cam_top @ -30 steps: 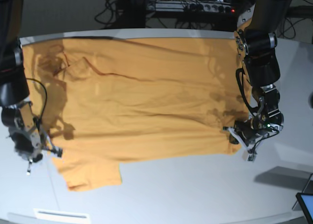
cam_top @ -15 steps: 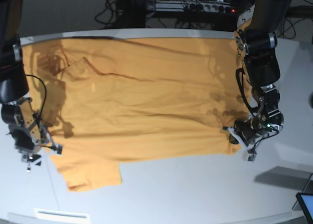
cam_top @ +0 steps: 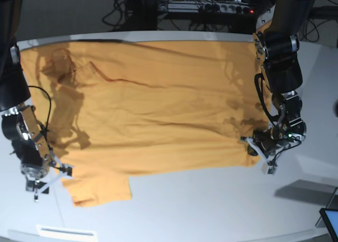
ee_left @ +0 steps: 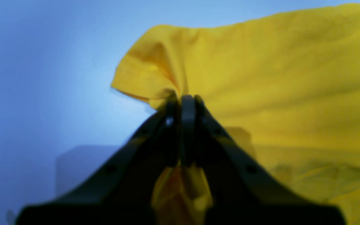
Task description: Fold the T-shirt properly
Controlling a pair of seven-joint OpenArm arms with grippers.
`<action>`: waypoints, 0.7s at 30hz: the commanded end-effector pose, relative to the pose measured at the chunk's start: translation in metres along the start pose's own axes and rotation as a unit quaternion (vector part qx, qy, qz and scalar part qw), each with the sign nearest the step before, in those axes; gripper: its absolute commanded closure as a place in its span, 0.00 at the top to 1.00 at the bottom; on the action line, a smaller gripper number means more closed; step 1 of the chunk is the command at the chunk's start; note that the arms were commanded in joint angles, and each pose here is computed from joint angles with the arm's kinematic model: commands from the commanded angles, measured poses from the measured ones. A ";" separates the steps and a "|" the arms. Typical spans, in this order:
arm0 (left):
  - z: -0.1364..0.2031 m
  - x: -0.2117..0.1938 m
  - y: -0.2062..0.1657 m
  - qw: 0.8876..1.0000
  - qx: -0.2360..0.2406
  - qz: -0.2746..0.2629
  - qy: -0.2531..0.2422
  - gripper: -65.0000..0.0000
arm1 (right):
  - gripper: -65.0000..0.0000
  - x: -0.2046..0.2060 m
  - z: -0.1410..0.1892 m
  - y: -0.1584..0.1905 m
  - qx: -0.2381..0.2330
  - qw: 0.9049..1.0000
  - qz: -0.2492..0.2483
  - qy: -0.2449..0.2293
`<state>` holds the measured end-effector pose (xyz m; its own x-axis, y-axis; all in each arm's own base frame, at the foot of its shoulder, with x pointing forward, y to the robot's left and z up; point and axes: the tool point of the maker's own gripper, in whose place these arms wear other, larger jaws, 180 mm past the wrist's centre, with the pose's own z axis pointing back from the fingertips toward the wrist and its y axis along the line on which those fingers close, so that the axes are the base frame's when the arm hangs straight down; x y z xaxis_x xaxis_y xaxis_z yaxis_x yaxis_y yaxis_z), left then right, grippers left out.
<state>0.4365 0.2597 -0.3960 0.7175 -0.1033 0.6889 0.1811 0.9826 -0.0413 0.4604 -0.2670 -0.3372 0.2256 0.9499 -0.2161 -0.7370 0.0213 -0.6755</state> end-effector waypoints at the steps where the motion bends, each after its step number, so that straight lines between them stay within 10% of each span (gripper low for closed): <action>1: 0.004 0.020 0.003 1.000 0.004 -0.005 -0.021 0.00 | 0.58 -0.006 0.004 -0.013 -0.017 1.000 -0.003 0.007; 21: 0.004 0.021 0.003 1.000 0.004 -0.005 -0.020 0.00 | 0.44 0.010 -0.034 0.079 0.109 0.994 -0.019 -0.011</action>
<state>0.4379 0.2555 -0.3960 0.7170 -0.1023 0.6896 0.1833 0.9820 -0.0449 0.4284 -0.2713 -0.4126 0.2516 0.9433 -0.2166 -0.8387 0.1008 -0.5352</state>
